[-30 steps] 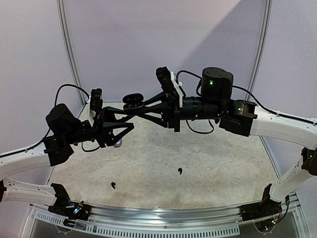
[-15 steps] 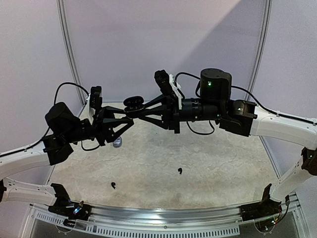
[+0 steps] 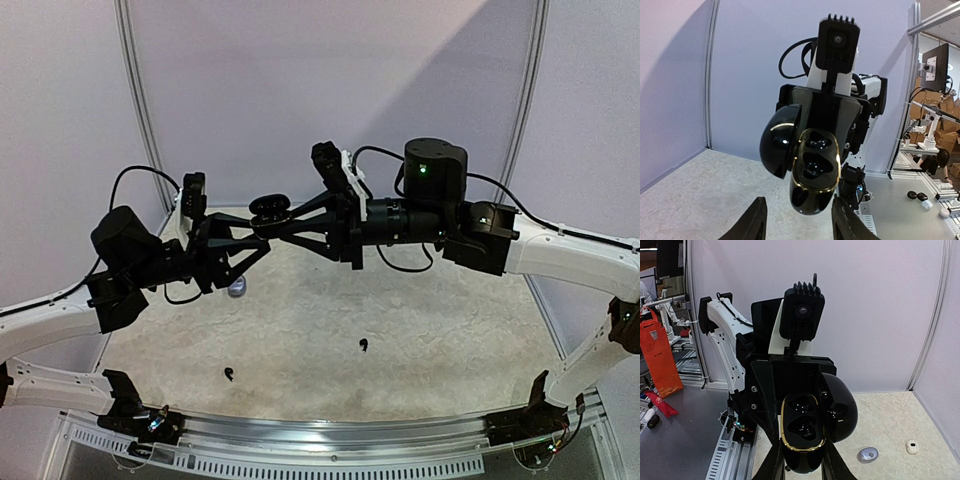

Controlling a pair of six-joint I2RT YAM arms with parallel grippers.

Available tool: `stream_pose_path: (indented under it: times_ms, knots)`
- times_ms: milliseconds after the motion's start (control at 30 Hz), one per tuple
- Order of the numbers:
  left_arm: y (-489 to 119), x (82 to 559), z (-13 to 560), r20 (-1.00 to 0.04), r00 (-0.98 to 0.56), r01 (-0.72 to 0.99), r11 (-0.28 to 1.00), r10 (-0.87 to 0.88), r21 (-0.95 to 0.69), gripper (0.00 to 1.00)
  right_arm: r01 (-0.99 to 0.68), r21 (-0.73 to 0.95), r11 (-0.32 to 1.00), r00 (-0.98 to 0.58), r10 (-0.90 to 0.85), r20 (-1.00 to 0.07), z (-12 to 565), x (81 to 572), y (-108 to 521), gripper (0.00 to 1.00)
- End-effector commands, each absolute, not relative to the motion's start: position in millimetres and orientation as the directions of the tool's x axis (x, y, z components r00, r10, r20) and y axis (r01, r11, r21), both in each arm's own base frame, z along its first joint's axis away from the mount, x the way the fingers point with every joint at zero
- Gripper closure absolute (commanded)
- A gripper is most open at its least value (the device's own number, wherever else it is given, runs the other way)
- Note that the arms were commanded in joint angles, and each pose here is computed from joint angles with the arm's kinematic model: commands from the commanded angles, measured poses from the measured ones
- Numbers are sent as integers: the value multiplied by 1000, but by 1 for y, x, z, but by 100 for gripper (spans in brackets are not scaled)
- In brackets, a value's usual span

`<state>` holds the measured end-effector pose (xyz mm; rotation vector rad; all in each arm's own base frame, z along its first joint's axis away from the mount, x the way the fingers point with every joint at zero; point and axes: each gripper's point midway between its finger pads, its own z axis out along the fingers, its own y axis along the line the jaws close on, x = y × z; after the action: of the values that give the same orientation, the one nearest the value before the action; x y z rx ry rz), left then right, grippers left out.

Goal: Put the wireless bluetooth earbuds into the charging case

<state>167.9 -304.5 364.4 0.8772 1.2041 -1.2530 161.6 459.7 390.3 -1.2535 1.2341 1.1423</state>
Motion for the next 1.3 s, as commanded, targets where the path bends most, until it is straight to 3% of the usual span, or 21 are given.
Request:
stream_pose_path:
  times_ms: [0, 233, 533, 800, 1067, 1267]
  knots:
    - [-305, 167, 372, -968, -86, 981, 151, -237, -124, 53, -999, -37, 16, 35, -66, -997, 390, 159, 461, 100]
    - [-306, 167, 371, -968, -85, 981, 148, -235, -122, 45, -999, -37, 24, 35, -68, -997, 387, 160, 461, 100]
    - [-305, 167, 373, -964, -88, 981, 147, -250, -128, 46, -999, -36, 34, 33, -80, -996, 383, 162, 461, 100]
    - [-306, 165, 372, -965, -89, 983, 137, -248, -126, 57, -999, -36, 41, 32, -86, -996, 381, 164, 462, 100]
    - [-306, 162, 374, -961, -97, 984, 119, -257, -131, 53, -998, -32, 48, 27, -106, -994, 376, 167, 464, 100]
    - [-306, 162, 373, -962, -99, 985, 116, -255, -132, 77, -998, -39, 46, 34, -94, -995, 380, 167, 464, 100]
